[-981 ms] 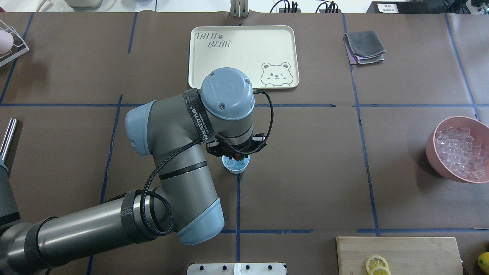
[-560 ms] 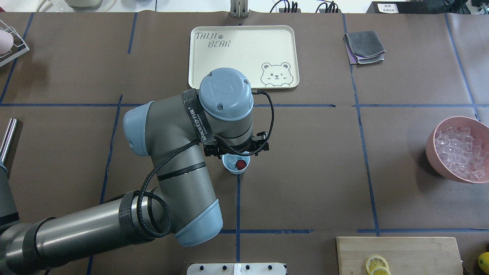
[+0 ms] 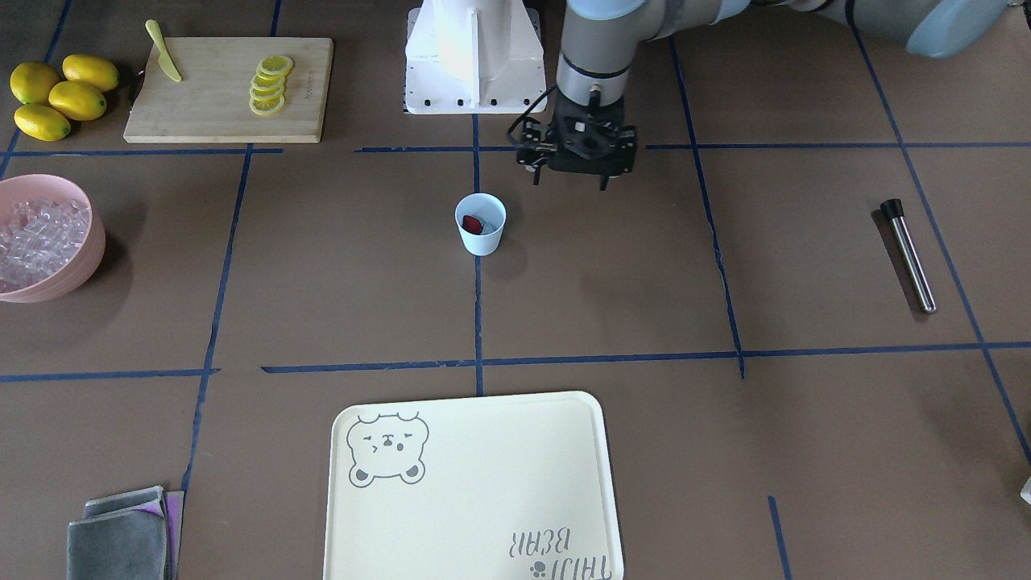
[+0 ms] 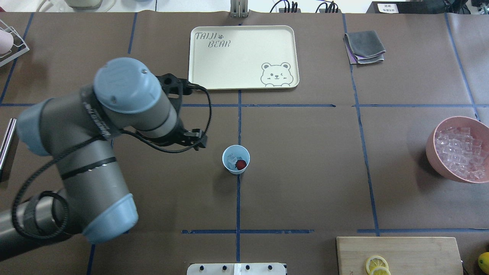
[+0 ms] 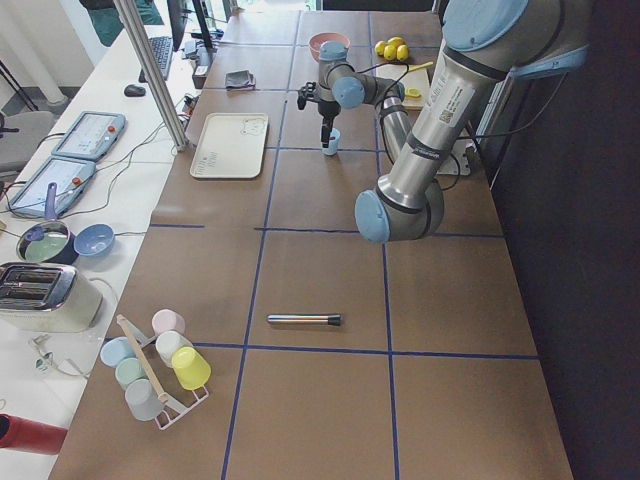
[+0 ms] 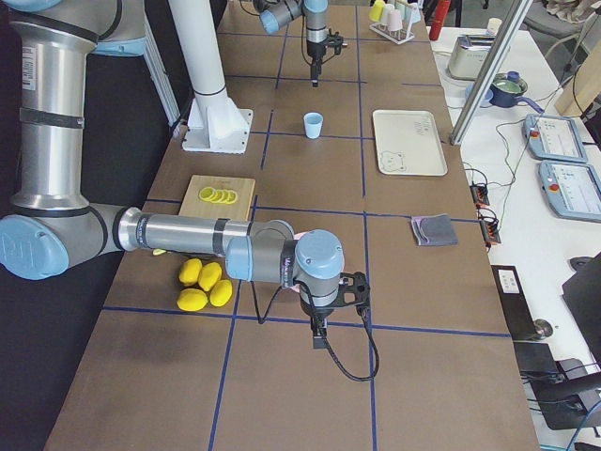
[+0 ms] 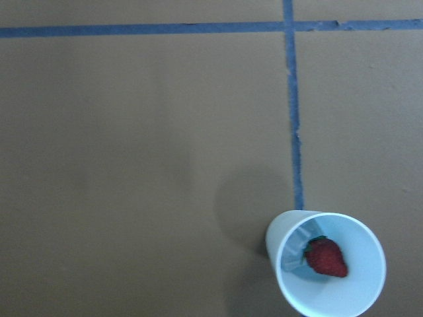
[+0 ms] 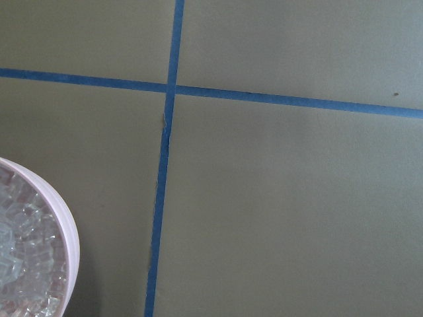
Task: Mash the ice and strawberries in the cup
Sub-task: 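Move the left gripper back toward the steel muddler, then lower the left gripper and close it on the steel muddler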
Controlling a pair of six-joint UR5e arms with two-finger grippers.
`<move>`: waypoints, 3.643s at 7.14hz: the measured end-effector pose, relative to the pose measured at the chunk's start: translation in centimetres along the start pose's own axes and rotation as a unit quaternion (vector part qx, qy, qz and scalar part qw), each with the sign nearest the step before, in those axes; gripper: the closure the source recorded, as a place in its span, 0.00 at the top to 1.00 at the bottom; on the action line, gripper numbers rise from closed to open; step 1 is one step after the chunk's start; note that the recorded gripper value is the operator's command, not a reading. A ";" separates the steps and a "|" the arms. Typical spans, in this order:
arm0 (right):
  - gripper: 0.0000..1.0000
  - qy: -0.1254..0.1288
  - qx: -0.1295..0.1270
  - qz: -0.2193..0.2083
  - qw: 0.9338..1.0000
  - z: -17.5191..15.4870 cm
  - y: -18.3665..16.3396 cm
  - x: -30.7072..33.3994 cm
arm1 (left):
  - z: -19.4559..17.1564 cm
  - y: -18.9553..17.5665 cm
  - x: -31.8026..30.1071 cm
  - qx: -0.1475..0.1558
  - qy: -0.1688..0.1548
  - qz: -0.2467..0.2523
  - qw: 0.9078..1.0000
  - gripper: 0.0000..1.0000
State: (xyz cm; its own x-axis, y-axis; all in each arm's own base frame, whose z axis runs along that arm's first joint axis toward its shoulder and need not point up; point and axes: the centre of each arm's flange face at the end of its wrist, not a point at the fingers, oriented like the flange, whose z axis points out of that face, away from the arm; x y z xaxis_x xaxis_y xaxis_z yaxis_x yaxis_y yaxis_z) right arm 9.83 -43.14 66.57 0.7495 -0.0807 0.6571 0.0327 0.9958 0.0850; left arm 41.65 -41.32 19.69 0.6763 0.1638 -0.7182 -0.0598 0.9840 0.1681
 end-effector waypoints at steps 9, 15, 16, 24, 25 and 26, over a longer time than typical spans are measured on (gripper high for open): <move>0.99 -0.001 0.002 -0.002 1.000 -0.1 -0.2 -0.2 | -2.0 5.0 -47.6 -0.095 -0.013 0.051 0.994 1.00; 0.99 -0.001 0.004 -0.005 1.000 -0.4 -0.2 -0.4 | 8.2 3.2 -56.1 -0.023 0.000 -0.018 1.000 0.98; 0.99 -0.001 0.005 -0.005 1.000 -0.4 -0.2 -0.5 | 9.3 2.3 -56.2 -0.024 -0.001 -0.021 0.999 0.98; 0.99 -0.001 0.006 -0.002 1.000 -0.6 -0.3 -0.6 | 15.4 1.6 -55.4 -0.021 -0.014 -0.028 0.999 0.58; 0.99 -0.001 0.006 -0.002 1.000 -0.5 -0.3 -0.5 | 15.6 1.7 -55.3 -0.023 -0.014 -0.028 0.999 0.37; 0.99 0.000 0.005 -0.002 1.000 -0.5 -0.3 -0.5 | 15.8 1.7 -55.3 -0.024 -0.014 -0.027 0.999 0.10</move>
State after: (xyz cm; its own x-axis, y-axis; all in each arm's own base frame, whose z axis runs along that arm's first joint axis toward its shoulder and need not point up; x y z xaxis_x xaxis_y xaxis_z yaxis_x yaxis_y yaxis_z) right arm 9.78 -43.39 65.82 0.7489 -0.0842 0.6573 0.0282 0.9950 0.0954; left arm 15.74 -49.78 70.38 0.7004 0.1084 -0.7055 -0.0576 0.9938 0.0956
